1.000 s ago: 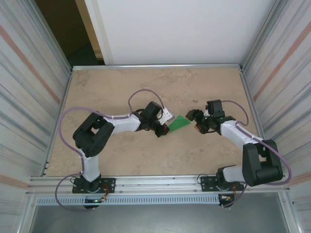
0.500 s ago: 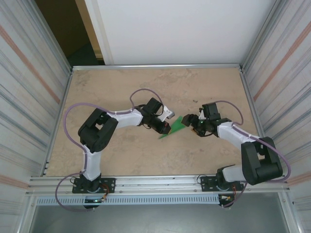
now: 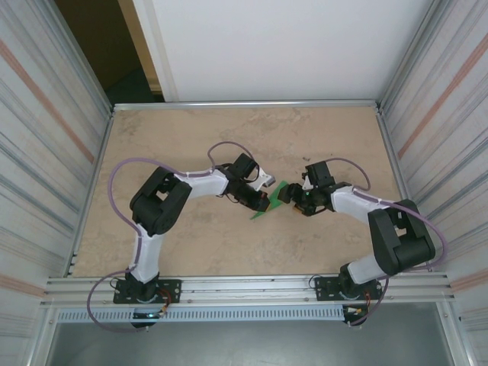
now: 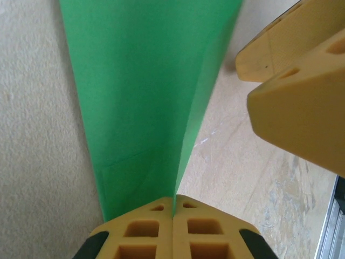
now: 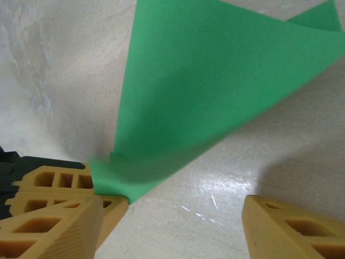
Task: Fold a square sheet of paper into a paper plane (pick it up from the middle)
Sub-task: Fold the wing for the fifth time at the center of the table.
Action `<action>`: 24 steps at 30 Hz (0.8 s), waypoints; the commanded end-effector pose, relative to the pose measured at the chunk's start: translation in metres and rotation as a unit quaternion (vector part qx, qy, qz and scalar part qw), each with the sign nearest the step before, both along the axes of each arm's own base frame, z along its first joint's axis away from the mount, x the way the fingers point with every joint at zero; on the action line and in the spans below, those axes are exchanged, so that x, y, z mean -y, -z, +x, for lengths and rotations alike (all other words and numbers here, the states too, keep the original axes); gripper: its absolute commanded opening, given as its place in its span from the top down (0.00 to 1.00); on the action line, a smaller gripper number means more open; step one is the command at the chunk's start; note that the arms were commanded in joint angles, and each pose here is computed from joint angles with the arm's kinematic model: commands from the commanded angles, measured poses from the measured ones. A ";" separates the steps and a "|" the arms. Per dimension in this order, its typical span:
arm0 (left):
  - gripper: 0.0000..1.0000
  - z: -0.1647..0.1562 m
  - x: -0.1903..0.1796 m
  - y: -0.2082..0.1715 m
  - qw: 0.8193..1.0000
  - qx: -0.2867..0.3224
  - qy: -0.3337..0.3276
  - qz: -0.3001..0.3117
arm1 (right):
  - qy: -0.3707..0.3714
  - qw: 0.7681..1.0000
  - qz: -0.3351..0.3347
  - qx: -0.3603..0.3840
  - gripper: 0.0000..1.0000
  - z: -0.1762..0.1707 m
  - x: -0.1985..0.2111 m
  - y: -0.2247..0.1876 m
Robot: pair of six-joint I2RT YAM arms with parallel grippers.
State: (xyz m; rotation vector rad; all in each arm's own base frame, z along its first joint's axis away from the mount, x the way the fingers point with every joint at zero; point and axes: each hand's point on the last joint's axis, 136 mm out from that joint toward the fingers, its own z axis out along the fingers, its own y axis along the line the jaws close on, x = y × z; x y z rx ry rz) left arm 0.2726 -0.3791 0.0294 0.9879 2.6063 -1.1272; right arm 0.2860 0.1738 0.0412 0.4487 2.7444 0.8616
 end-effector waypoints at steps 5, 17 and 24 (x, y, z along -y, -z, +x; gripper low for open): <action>1.00 0.006 0.000 -0.003 0.999 -0.047 -0.024 -0.012 | -0.008 1.000 -0.009 -0.011 0.40 0.007 -0.007 0.005; 0.99 0.008 -0.002 0.007 0.993 -0.105 -0.048 -0.021 | -0.009 0.999 -0.035 -0.034 0.39 0.013 -0.010 0.021; 0.97 0.008 -0.002 0.007 0.992 -0.116 -0.052 -0.022 | 0.011 0.995 -0.064 -0.070 0.39 0.013 -0.003 0.038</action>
